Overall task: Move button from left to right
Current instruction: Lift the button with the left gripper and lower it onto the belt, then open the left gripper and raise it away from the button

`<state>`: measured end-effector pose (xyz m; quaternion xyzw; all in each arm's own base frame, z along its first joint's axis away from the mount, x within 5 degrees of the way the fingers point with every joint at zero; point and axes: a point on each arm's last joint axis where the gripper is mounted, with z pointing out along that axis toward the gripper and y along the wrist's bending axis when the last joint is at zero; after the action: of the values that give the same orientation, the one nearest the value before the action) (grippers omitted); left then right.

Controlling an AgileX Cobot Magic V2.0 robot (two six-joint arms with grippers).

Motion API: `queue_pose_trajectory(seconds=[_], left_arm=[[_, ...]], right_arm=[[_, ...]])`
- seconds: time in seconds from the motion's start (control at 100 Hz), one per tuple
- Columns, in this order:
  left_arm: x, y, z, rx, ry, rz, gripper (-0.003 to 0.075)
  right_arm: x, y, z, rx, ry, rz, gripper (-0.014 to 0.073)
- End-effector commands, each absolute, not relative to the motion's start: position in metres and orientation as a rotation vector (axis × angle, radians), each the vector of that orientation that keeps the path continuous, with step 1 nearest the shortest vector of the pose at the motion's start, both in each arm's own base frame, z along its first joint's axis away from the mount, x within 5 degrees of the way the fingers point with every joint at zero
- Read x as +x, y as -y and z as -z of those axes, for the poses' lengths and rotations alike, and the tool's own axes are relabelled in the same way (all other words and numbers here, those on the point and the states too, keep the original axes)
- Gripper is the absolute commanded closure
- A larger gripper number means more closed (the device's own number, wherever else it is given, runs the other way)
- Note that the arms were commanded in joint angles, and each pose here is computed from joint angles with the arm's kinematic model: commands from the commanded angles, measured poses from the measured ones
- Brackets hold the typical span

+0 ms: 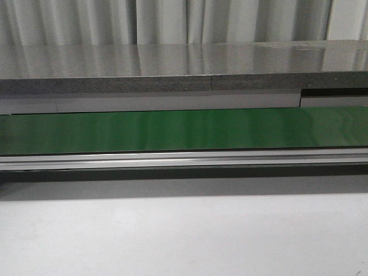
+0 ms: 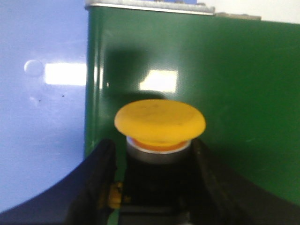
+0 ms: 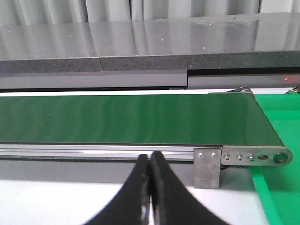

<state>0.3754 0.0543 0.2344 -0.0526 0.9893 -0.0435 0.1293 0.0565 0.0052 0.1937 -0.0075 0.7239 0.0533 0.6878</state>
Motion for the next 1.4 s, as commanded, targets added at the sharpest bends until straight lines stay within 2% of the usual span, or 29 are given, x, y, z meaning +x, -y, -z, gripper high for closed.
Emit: queue_pose_trajectory(seconds=[0.0,0.09,0.16,0.23,0.35,0.4,0.49,0.66,0.99,1.18,1.39], left_arm=[[0.378,-0.051,-0.252,-0.143,-2.813,0.136,0.074],[0.379,-0.051,-0.249,-0.144,-2.822,0.138,0.072],[0.379,-0.051,-0.249,-0.144,-2.822,0.138,0.0648],[0.379,-0.051,-0.249,-0.14,-2.822,0.137,0.0526],[0.378,-0.05,-0.249,-0.13,-2.829,0.139,0.0224],[0.378,-0.049,-0.249,-0.13,-2.83,0.14,0.0122],[0.377,-0.049,-0.249,-0.131,-2.839,0.145,0.0026],[0.373,-0.041,-0.263,-0.106,-2.802,0.214,0.0032],[0.342,-0.011,-0.337,0.026,-2.573,0.194,0.0032],[0.31,0.001,-0.377,0.07,-2.408,0.173,0.0078],[0.255,0.001,-0.392,0.045,-2.215,0.135,0.0083]], right_arm=[[0.054,-0.005,-0.208,-0.023,-1.503,-0.109,0.0663],[0.054,-0.005,-0.208,-0.023,-1.503,-0.109,0.0663],[0.054,-0.005,-0.208,-0.023,-1.503,-0.109,0.0663],[0.054,-0.005,-0.208,-0.023,-1.503,-0.109,0.0663],[0.054,-0.005,-0.208,-0.023,-1.503,-0.109,0.0663],[0.054,-0.005,-0.208,-0.023,-1.503,-0.109,0.0663],[0.054,-0.005,-0.208,-0.023,-1.503,-0.109,0.0663],[0.054,-0.005,-0.208,-0.023,-1.503,-0.109,0.0663],[0.054,-0.005,-0.208,-0.023,-1.503,-0.109,0.0663],[0.054,-0.005,-0.208,-0.023,-1.503,-0.109,0.0663],[0.054,-0.005,-0.208,-0.023,-1.503,-0.109,0.0663]])
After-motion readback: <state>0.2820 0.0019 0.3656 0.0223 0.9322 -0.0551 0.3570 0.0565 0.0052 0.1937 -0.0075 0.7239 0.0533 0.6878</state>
